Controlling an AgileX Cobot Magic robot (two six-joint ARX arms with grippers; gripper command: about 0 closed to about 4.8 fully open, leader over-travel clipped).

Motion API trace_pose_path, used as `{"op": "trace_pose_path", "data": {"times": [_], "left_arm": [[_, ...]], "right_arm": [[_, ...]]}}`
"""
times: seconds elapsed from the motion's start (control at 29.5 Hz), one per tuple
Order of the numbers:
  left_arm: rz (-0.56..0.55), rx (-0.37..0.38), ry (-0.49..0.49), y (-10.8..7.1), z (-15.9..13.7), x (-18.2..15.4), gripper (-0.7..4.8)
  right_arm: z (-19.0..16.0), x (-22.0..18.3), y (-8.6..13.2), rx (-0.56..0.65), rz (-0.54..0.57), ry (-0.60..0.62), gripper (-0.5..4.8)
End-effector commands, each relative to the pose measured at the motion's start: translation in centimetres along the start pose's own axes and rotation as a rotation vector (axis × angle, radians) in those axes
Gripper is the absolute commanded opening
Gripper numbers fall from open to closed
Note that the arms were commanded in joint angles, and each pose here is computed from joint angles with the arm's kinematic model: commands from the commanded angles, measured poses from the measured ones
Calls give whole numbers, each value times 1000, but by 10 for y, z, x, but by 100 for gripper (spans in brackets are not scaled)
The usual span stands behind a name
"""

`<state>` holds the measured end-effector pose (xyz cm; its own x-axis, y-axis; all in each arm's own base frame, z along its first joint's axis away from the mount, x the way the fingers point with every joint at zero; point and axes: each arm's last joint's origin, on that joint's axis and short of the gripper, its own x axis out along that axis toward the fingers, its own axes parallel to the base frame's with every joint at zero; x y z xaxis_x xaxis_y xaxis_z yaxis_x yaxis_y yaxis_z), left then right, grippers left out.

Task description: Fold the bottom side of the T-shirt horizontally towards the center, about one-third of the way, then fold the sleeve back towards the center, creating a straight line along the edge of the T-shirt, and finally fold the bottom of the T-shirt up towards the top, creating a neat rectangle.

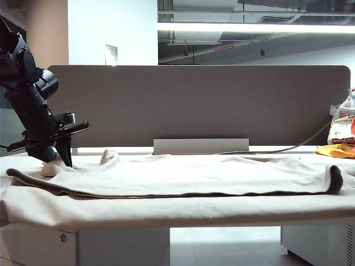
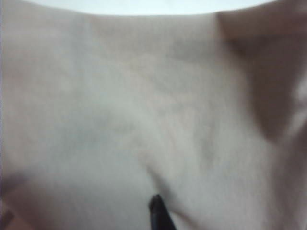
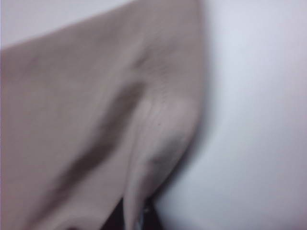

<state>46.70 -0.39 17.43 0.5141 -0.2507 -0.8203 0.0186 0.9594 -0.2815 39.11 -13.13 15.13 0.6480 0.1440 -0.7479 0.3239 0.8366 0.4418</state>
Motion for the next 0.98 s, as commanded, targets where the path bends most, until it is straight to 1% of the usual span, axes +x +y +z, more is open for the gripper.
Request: {"op": "trace_pose_path", "data": {"times": [0.03, 0.07, 0.27, 0.37, 0.51, 0.54, 0.61, 0.75, 0.78, 0.85, 0.95, 0.98], "left_arm": [[-12, 4, 23, -1, -3, 3, 8], [-18, 16, 20, -1, -3, 3, -5], [-23, 42, -4, -4, 1, -6, -6], [-28, 70, -45, -10, 7, -19, -6], [-46, 102, -114, -25, 15, -39, -6], [-57, 120, -126, -33, 15, -43, -6], [-87, 137, -134, -42, 16, -48, -6], [-167, 193, -105, -73, 8, -43, -6], [-179, 233, -99, -85, 5, -40, -6], [-189, 300, -100, -103, 0, -35, -6], [-163, 379, -95, -129, -9, -28, -6], [-159, 393, -91, -134, -12, -26, -6]], "right_arm": [[-10, 6, 1, 17, 19, 68, -8], [-10, 6, 1, 16, 22, 68, -8], [-7, 6, 3, 10, 54, 57, -8], [-4, 4, 5, 5, 61, 47, -8], [5, 1, 10, -2, 87, 40, -8], [7, 0, 13, -6, 90, 40, -8], [11, -2, 17, -16, 94, 37, -8], [13, -2, 29, -38, 130, 39, -8], [13, -1, 31, -42, 133, 42, -8], [12, 0, 37, -53, 140, 47, -8], [9, 3, 44, -68, 155, 59, -8], [8, 3, 46, -72, 158, 62, -8]]}}
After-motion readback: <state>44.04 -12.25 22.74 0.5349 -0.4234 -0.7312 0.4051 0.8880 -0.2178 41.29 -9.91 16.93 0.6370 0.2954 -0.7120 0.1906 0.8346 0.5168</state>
